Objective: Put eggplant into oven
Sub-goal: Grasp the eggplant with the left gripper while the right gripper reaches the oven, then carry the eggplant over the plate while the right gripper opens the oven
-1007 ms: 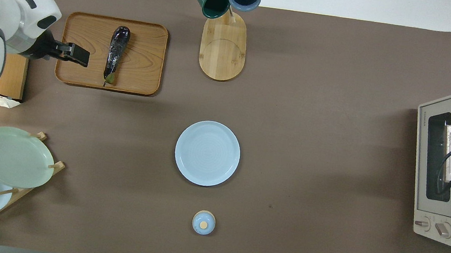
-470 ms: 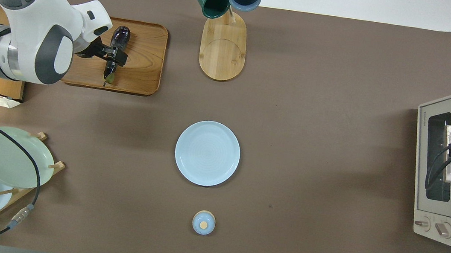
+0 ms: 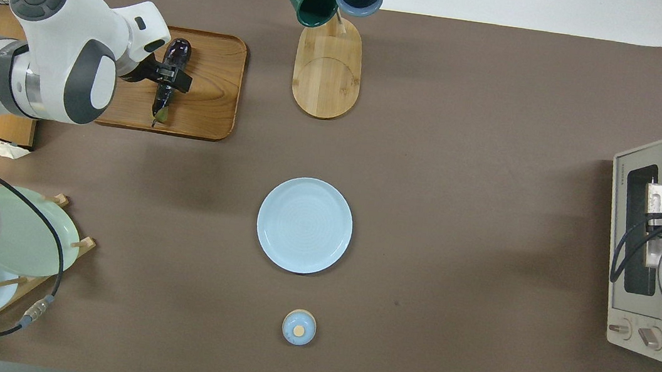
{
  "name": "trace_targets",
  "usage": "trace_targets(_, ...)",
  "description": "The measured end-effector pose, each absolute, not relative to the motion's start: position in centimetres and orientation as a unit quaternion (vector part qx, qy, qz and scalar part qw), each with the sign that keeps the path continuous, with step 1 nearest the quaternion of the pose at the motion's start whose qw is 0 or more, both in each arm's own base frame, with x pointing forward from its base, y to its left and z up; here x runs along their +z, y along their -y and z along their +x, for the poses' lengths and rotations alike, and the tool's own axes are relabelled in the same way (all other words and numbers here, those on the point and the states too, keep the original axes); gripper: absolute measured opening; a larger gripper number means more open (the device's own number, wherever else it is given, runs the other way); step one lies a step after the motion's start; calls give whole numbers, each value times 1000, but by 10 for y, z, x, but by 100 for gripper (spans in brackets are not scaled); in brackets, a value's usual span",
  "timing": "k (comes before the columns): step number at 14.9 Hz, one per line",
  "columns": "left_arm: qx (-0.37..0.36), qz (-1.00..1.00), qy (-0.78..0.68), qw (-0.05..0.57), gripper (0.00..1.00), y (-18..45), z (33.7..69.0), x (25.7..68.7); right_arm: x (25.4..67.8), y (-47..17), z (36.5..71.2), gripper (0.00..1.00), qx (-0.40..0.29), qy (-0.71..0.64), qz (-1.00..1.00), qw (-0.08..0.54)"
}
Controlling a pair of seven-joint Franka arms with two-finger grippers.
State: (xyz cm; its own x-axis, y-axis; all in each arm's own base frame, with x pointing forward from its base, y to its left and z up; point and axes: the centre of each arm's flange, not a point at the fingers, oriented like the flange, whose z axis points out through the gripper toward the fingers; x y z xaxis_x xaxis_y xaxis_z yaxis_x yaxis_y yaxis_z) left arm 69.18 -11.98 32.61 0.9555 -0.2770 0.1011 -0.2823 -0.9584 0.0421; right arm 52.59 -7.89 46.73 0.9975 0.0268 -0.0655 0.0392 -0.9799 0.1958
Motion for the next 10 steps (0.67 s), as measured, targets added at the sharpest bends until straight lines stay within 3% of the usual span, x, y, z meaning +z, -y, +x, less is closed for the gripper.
trace_targets(6,60,983,173,27,100,122,695,319,427,12,527,1,-16,-34,995,87)
trace_targets(10,62,982,175,27,100,123,696,317,375,-13,530,1,4,-43,997,60)
